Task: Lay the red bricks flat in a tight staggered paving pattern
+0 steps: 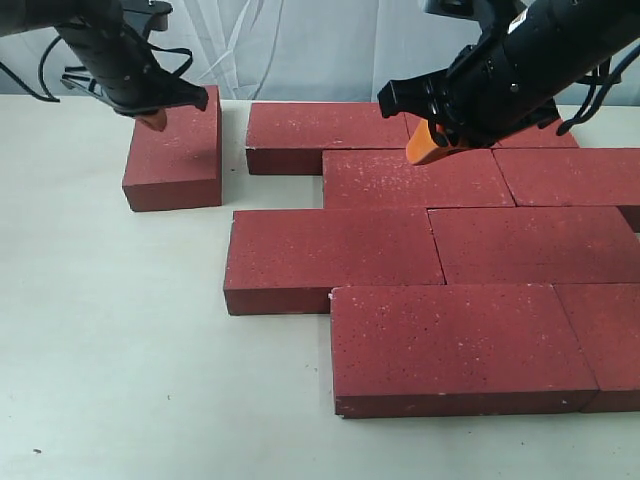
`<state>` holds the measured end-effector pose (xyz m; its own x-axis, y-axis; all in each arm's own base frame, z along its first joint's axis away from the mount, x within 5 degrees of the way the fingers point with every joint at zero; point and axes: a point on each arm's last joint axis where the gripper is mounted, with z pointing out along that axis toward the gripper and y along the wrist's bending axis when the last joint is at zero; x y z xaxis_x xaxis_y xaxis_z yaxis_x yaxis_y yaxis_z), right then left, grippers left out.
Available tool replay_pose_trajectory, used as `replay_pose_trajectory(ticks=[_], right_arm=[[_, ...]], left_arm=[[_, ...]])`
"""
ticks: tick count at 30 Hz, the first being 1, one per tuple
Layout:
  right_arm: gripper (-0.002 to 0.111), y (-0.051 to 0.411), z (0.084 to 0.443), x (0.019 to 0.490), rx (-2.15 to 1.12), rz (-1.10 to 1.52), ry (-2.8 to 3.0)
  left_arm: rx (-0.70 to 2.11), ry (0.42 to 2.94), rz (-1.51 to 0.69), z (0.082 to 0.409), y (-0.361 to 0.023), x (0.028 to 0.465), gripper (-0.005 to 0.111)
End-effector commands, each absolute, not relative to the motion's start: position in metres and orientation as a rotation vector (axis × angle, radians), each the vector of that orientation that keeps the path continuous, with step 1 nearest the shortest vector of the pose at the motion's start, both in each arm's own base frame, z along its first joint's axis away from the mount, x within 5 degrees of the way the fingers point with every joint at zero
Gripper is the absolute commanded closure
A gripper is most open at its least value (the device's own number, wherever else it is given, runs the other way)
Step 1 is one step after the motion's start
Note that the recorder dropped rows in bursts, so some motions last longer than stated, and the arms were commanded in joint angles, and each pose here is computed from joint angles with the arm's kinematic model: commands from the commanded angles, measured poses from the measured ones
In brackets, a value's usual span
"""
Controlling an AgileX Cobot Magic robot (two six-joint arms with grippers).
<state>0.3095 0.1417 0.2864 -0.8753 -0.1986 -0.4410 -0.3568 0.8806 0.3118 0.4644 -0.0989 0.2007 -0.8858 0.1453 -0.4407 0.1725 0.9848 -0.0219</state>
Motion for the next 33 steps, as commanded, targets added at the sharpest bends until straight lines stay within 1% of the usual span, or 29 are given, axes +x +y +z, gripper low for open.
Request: replay_pose_trajectory(ticks=[1, 6, 10, 16, 20, 25, 29, 33], right_arm=[[0.109, 0.141, 0.288, 0.309, -0.422, 0.543, 2.636], [0.109, 0.141, 0.288, 0.308, -0.425, 0.543, 2.637], [0.109, 0.141, 0.288, 0.308, -0.425, 0.543, 2.637], [0.109, 0.141, 0.288, 0.309, -0.424, 0.543, 2.636], [0.109, 0.141, 0.288, 0.309, -0.424, 0.543, 2.636], [0.109, 0.141, 0.288, 0.309, -0.434, 0.54, 2.633], [0.109, 0.141, 0.288, 0.308, -0.437, 0.541, 2.635], [0.109, 0.141, 0.288, 0.308, -0.438, 0.542, 2.639]], left_arm=[[0.144, 2.683, -0.199, 0.187, -0.107, 0.467, 0.107], [0.146, 2.697, -0.194, 0.181, -0.107, 0.468, 0.107], [0.203, 2.723, -0.14, 0.174, -0.104, 0.468, 0.107], [0.296, 2.835, -0.103, 0.156, -0.103, 0.462, 0.107], [0.329, 2.89, -0.1, 0.154, -0.102, 0.457, 0.107], [0.476, 2.993, -0.063, 0.157, -0.099, 0.445, 0.107], [0.626, 3.11, 0.081, 0.158, -0.088, 0.433, 0.107], [0.61, 3.12, 0.173, 0.159, -0.081, 0.428, 0.107]])
